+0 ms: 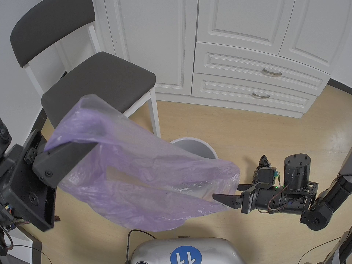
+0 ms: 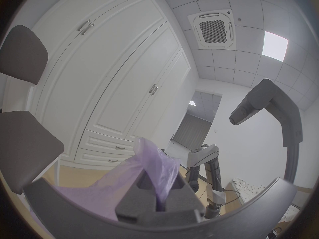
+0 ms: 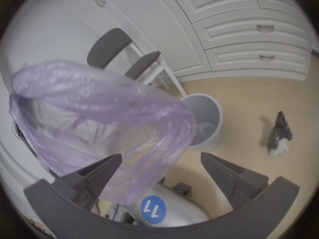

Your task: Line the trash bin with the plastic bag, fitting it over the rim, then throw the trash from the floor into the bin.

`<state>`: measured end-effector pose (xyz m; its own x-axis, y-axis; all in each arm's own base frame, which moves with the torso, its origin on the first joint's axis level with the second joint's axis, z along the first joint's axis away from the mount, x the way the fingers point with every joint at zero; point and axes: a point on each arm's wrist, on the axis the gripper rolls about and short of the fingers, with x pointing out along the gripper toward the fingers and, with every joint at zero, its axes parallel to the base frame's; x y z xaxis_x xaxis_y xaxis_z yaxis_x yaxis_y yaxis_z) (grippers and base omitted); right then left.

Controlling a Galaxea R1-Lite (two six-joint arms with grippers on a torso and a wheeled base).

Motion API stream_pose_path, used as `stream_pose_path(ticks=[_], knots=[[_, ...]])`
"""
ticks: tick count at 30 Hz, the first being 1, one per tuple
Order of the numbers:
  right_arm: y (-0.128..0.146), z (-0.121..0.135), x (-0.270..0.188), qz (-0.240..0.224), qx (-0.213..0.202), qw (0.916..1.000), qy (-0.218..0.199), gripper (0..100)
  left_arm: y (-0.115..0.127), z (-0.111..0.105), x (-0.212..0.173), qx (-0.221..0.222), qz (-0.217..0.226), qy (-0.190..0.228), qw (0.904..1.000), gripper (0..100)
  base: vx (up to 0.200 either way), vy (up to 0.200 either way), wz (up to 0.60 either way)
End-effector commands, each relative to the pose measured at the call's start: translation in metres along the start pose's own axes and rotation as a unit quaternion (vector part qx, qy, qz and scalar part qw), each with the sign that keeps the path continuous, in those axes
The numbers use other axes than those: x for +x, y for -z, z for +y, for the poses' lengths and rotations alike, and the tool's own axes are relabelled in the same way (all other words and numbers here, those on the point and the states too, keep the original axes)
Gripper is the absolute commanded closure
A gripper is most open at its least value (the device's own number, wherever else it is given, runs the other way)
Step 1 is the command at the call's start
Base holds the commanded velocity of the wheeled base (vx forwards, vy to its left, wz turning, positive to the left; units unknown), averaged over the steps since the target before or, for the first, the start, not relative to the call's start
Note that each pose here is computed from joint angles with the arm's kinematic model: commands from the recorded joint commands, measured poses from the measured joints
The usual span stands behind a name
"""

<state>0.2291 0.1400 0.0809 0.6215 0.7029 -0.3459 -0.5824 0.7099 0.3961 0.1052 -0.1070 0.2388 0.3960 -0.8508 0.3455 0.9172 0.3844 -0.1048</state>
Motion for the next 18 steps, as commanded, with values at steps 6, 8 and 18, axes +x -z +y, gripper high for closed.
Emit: stream_pose_path(ticks=[6, 8, 18], knots=[[0.011, -0.025, -0.001, -0.058, 0.007, 0.9978, -0.03, 0, -0.002, -0.017, -0.004, -0.024, -0.009, 0.048, 0.9985, 100, 0.0, 0.0, 0.0], [0.022, -0.031, 0.002, -0.045, 0.01, 0.9983, -0.036, 0, -0.002, -0.018, -0.004, -0.025, -0.009, 0.052, 0.9983, 100, 0.0, 0.0, 0.0], [-0.002, -0.018, -0.004, -0.093, -0.007, 0.9936, -0.064, 0, -0.011, -0.023, -0.011, -0.019, -0.03, 0.062, 0.9975, 100, 0.0, 0.0, 0.0]])
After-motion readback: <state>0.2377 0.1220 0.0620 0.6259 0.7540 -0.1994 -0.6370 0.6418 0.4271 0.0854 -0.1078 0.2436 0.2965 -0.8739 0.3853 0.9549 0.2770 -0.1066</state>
